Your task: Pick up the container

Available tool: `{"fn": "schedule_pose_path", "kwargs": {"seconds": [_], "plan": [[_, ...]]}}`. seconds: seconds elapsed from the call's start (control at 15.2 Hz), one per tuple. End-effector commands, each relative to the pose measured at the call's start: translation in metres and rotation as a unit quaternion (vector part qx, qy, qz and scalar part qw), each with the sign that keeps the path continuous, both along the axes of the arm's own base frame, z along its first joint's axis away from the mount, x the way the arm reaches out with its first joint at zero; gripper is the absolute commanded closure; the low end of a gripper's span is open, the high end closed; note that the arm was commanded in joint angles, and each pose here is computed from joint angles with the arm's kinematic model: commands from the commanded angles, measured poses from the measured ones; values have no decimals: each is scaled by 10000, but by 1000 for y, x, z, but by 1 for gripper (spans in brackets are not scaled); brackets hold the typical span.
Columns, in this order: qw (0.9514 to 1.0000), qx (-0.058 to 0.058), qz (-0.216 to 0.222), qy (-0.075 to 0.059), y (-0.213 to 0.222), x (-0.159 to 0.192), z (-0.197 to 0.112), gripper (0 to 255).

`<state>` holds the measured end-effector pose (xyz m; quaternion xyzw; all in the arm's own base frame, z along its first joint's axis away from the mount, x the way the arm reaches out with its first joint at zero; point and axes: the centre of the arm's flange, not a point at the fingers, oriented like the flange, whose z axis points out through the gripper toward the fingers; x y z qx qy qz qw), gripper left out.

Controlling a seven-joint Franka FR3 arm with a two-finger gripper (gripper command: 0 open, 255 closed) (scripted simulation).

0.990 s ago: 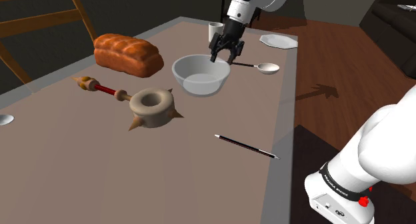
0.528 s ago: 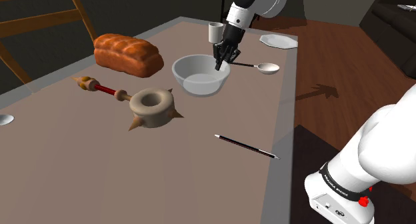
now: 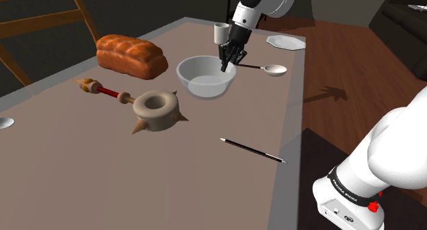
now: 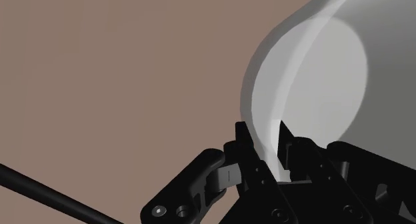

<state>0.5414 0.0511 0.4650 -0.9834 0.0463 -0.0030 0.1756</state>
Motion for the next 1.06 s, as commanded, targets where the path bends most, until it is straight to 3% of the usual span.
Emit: {"fn": "schedule_pose_path", "kwargs": {"seconds": [0.0, 0.99], "plan": [[10000, 1, 0, -3, 0, 0, 8, 255], [10000, 1, 0, -3, 0, 0, 77, 255]]}}
